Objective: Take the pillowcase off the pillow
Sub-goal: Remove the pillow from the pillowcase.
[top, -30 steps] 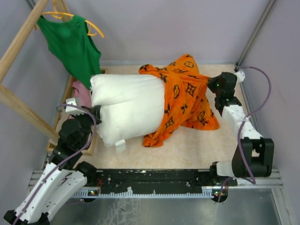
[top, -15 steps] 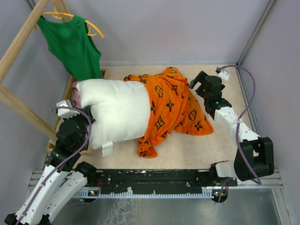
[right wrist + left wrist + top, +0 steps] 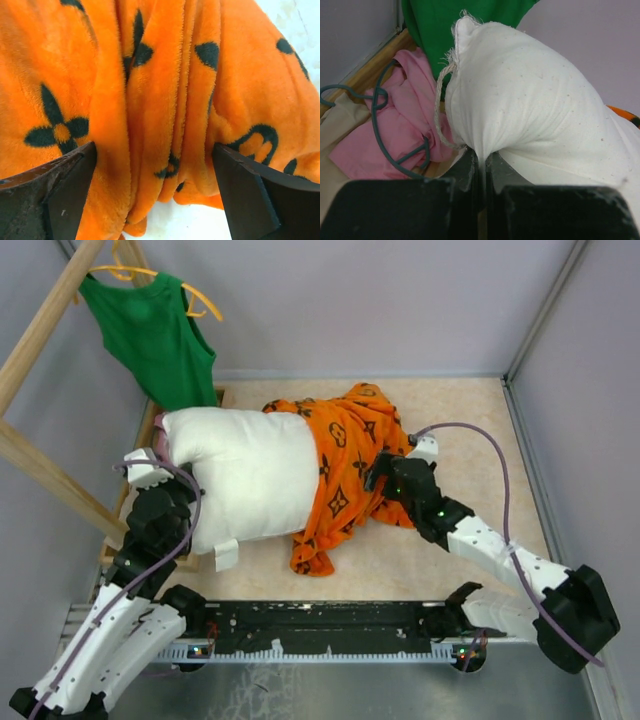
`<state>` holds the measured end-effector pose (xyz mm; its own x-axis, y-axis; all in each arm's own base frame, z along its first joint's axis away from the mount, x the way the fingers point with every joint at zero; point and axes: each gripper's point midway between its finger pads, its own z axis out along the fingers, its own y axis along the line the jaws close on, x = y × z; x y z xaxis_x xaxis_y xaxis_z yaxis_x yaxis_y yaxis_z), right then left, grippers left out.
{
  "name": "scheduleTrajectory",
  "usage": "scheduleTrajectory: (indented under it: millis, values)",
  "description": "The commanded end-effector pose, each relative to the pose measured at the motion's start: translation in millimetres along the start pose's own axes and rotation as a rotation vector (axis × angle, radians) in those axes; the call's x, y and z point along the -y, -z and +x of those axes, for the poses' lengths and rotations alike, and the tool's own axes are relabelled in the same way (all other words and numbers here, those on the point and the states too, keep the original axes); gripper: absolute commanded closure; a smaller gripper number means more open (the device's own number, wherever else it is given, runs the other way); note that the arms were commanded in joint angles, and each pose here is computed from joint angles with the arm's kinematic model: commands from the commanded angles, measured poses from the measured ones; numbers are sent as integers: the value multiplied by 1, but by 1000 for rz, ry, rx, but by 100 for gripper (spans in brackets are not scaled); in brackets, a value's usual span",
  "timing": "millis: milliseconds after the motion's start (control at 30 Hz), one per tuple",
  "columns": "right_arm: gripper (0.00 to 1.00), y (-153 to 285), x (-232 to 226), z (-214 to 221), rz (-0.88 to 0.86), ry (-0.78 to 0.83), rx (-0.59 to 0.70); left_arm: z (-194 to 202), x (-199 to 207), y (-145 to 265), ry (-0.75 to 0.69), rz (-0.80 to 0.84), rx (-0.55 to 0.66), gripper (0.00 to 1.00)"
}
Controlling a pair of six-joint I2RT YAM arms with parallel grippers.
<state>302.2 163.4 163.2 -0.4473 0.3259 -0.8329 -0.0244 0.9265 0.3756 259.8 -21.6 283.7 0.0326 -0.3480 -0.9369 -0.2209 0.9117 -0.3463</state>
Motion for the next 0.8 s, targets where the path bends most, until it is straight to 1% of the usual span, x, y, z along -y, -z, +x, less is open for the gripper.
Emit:
scheduleTrajectory:
  millis: [0, 33, 100, 167, 200, 233, 267, 333, 400, 467, 500, 567, 633, 667, 700, 767]
  values:
    - [13, -16, 8, 13, 77, 3, -36, -41, 7, -2, 73, -5, 119, 100]
    - [24, -19, 14, 16, 108, 12, -44, -40, 6, -2, 68, -9, 115, 100]
    - [53, -21, 29, 8, 168, 19, -22, -41, 3, -1, 71, -23, 115, 100]
    - [77, -19, 55, -13, 225, -26, 19, -44, 1, 3, 90, -21, 129, 100]
    - [87, -17, 73, -27, 253, -68, 46, -45, 0, 4, 98, -17, 134, 100]
    - [92, -14, 90, -41, 273, -125, 75, -46, -1, 5, 106, -16, 141, 100]
    - [95, -9, 113, -59, 311, -201, 126, -47, -2, 6, 111, -20, 143, 100]
    - [95, 6, 156, -90, 383, -392, 251, -47, -7, 8, 127, -41, 143, 100]
    - [95, 21, 189, -112, 444, -549, 396, -47, -14, 10, 159, -77, 147, 100]
    - [92, 27, 206, -123, 488, -642, 496, -50, -20, 13, 175, -106, 155, 100]
    - [92, 25, 207, -129, 488, -650, 517, -52, -22, 14, 178, -116, 157, 100]
    - [90, 12, 201, -140, 457, -630, 497, -55, -25, 17, 187, -128, 161, 100]
    - [88, -5, 191, -134, 439, -563, 399, -59, -23, 18, 201, -110, 171, 100]
    - [85, -9, 183, -134, 427, -526, 373, -57, -20, 17, 196, -95, 169, 100]
    - [78, -12, 170, -132, 397, -465, 349, -57, -16, 16, 192, -77, 166, 100]
    - [42, -16, 134, -124, 283, -348, 290, -52, -7, 10, 168, -50, 145, 100]
